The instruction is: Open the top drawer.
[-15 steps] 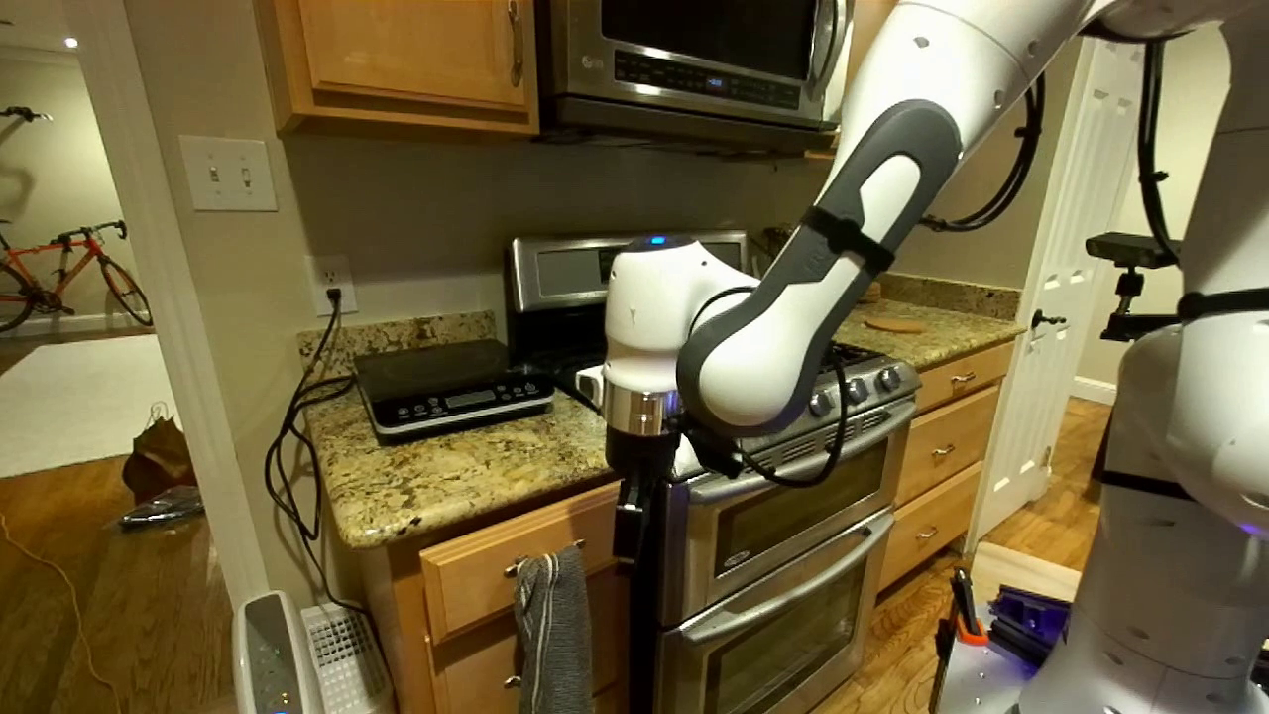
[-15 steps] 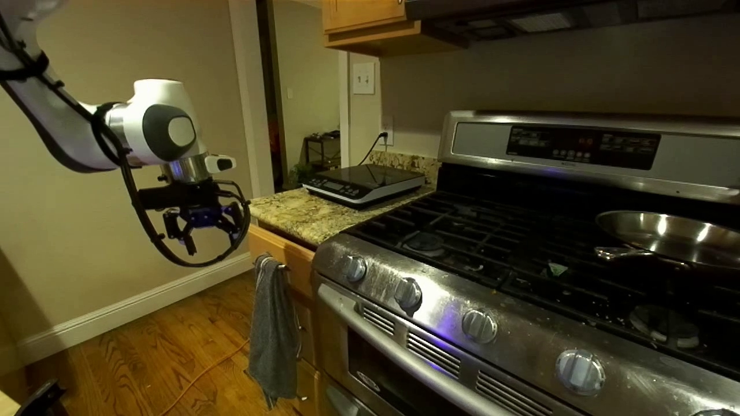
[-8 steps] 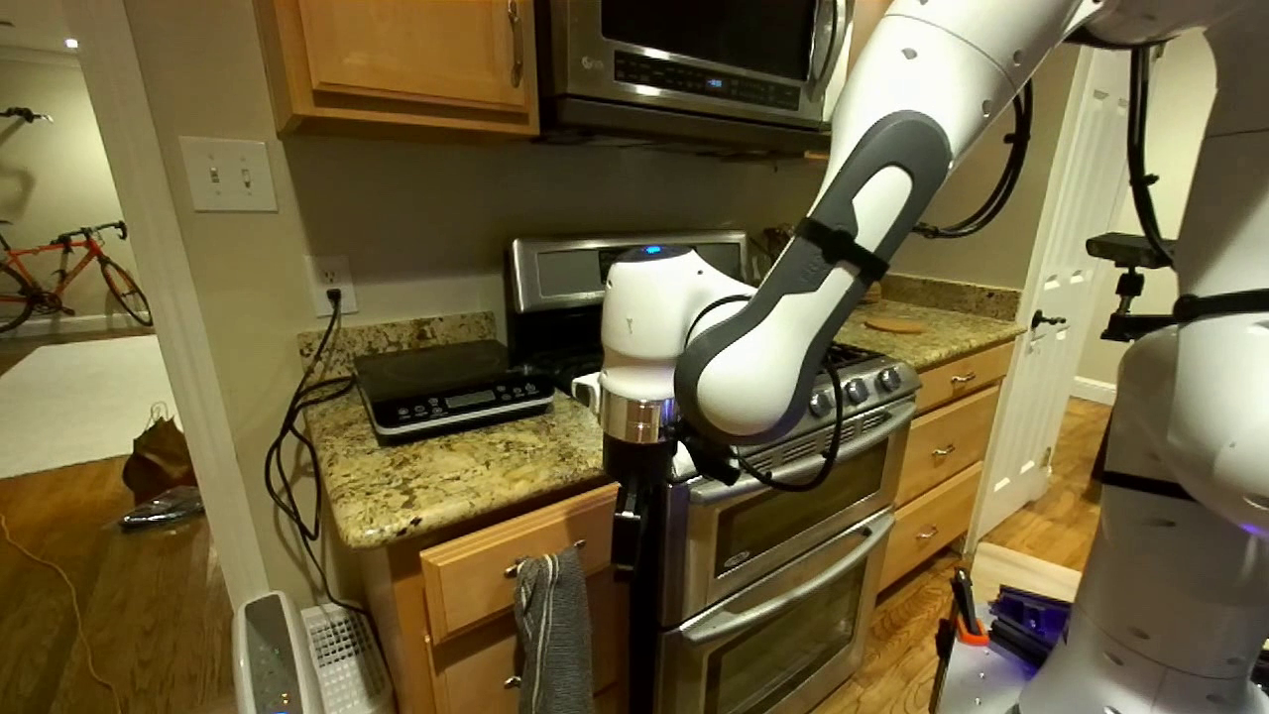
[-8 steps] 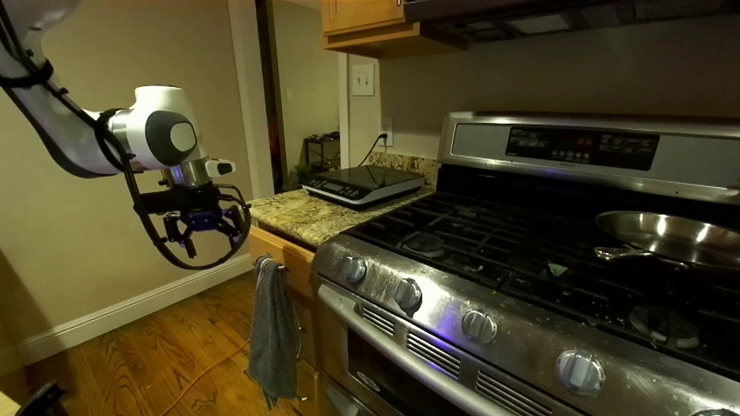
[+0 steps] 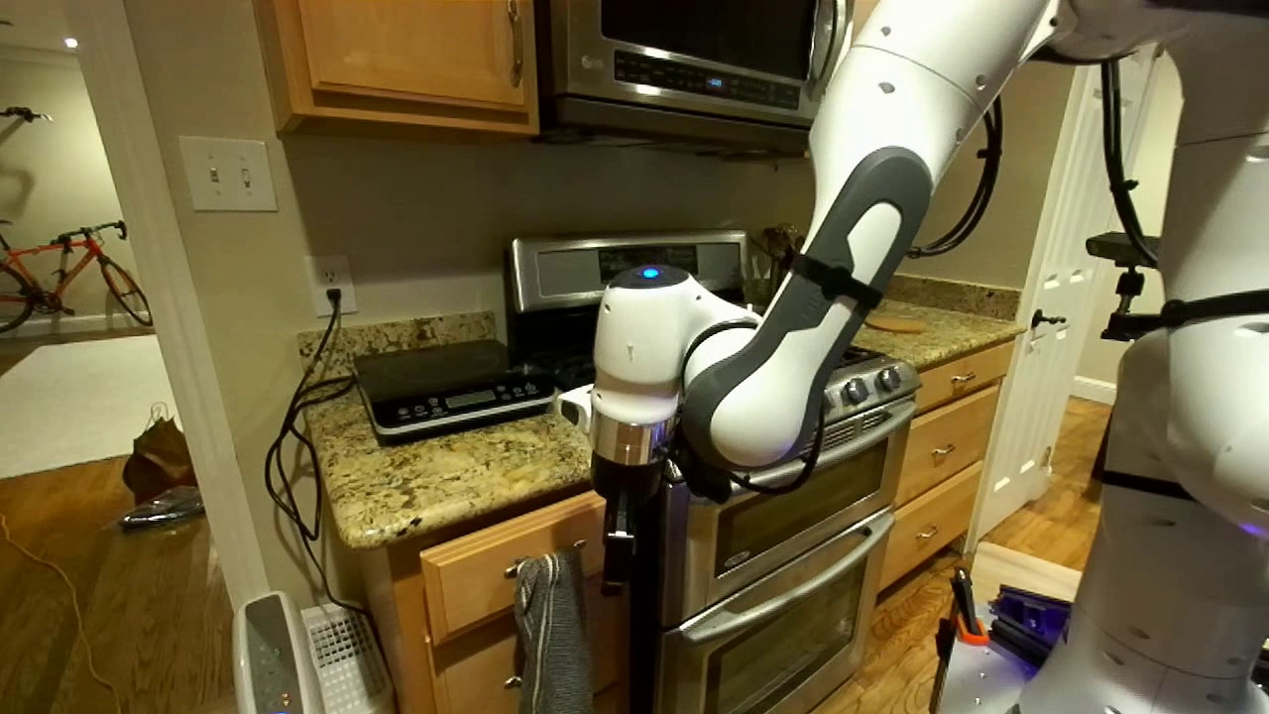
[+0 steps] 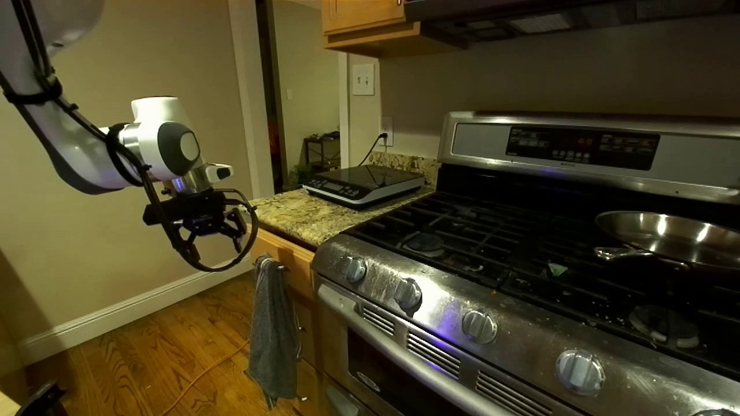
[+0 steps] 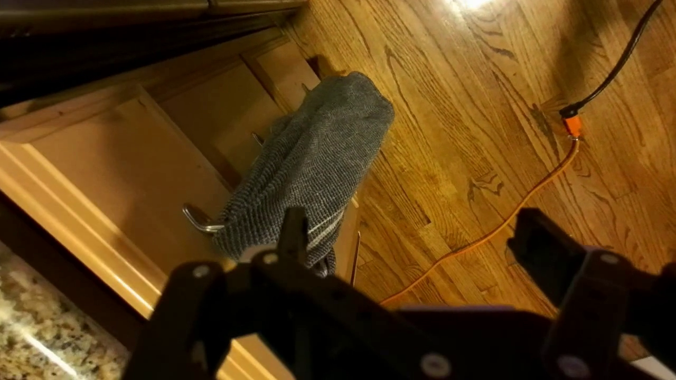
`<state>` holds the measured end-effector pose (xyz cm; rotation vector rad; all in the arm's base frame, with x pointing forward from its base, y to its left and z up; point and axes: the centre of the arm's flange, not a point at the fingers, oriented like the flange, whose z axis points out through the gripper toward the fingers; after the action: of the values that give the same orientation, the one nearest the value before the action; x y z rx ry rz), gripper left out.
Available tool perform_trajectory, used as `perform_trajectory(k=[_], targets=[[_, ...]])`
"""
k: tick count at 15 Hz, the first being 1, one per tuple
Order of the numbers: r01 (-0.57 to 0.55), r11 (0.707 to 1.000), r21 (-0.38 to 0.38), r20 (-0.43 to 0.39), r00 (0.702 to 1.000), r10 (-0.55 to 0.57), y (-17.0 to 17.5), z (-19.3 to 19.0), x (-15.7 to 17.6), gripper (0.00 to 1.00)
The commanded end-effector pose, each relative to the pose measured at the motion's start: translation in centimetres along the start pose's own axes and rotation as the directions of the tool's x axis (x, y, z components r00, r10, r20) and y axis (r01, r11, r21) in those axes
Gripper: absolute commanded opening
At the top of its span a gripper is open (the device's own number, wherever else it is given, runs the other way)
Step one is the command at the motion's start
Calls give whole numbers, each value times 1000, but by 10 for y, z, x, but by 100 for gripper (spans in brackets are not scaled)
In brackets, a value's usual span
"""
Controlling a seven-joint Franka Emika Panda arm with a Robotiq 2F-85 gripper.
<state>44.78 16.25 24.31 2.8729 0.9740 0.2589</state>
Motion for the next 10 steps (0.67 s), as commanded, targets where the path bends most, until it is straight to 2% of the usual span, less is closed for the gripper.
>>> perform_trajectory(k=[1,6,8,9,10], targets=[[56,998,-24,-48,997,-57,-9,27,11,100],[166,985,-51,-131,976,-171,-19,52,23,100],[182,980,-79,-128,973,-191,-14,52,25,100],[182,982,-46,-106,977,-186,-12,42,22,100],[186,981,-55,-107,976,-191,-10,44,25,100]])
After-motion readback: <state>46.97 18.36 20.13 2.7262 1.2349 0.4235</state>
